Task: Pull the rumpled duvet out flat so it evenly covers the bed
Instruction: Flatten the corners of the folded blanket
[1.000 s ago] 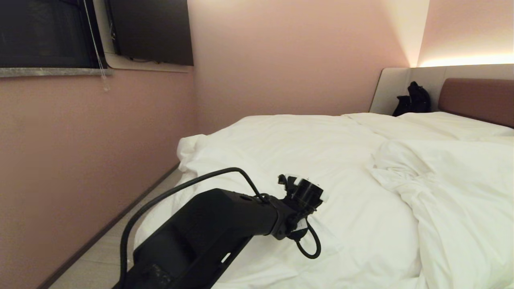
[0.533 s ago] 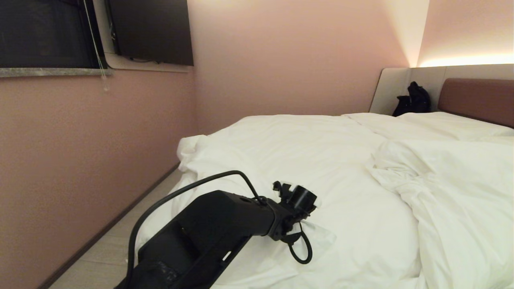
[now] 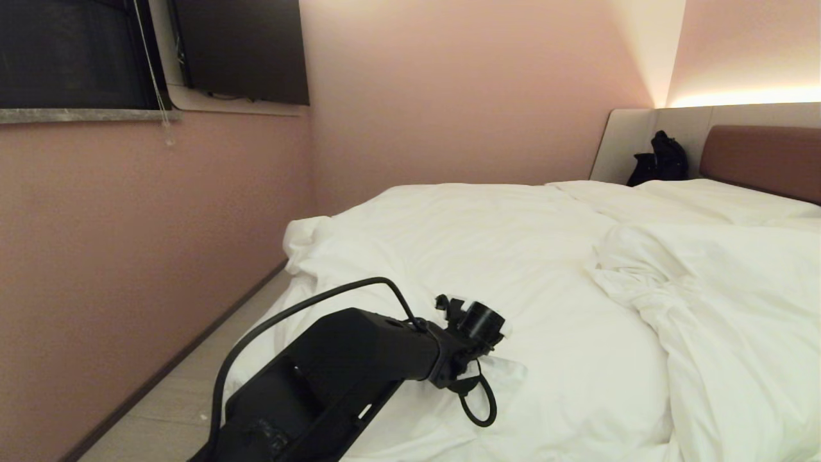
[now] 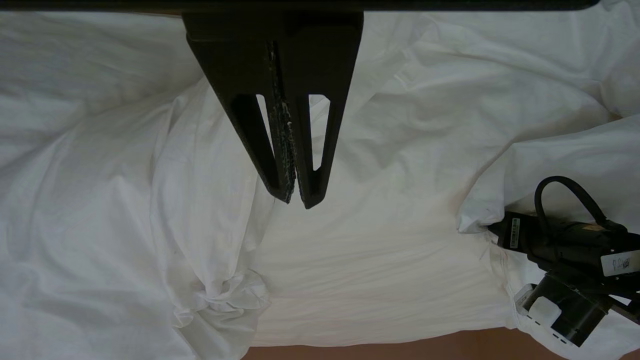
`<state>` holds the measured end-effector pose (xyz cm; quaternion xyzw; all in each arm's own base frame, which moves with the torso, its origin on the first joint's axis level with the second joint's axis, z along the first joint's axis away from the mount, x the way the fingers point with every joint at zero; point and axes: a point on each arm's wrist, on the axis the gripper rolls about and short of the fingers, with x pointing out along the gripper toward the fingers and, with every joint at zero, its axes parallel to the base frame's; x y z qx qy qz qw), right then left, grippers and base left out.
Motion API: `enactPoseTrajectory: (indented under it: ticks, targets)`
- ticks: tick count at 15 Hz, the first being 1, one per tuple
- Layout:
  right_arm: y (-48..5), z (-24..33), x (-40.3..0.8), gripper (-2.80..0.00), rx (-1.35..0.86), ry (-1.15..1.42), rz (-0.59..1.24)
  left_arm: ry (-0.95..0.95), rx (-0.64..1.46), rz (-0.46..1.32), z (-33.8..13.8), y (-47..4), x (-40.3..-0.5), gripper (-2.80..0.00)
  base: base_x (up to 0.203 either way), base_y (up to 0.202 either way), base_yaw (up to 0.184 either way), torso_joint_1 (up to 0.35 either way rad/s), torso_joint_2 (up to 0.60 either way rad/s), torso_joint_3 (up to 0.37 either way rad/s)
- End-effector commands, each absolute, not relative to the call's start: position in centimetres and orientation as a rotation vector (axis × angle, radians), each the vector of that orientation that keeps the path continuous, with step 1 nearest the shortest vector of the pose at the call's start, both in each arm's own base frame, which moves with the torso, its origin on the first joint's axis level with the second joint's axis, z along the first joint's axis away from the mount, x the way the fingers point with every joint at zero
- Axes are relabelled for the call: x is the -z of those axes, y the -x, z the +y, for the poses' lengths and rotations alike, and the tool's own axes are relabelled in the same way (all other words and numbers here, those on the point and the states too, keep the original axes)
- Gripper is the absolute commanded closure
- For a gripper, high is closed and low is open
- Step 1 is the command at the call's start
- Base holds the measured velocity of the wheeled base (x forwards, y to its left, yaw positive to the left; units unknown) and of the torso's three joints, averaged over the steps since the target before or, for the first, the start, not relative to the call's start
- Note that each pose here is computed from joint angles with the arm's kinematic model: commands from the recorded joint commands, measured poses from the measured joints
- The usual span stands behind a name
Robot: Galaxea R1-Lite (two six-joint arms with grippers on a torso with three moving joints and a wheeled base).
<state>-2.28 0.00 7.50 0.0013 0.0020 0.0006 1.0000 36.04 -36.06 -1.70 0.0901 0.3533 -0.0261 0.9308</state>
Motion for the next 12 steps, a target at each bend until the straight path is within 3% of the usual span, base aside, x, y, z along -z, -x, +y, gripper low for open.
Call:
enactPoseTrajectory:
  ticks: [1,9,12]
  targets:
    - [2.3,0.0,-7.5,0.00,-0.002,-0.003,0.005,-0.180,0.048,0.723,-36.0,-36.0,1.9,0.00,0.000,0.000,0.000,0.000,0.00,0.000]
    - [2.3,0.0,-7.5,0.00,-0.002,-0.003,0.005,-0.144,0.011,0.746,-35.4,-35.5,-0.5,0.00,0.000,0.000,0.000,0.000,0.00,0.000]
    - [2.3,0.0,-7.5,0.00,-0.002,-0.002,0.005,-0.090,-0.032,0.764,-34.4,-34.7,-4.2,0.00,0.000,0.000,0.000,0.000,0.00,0.000]
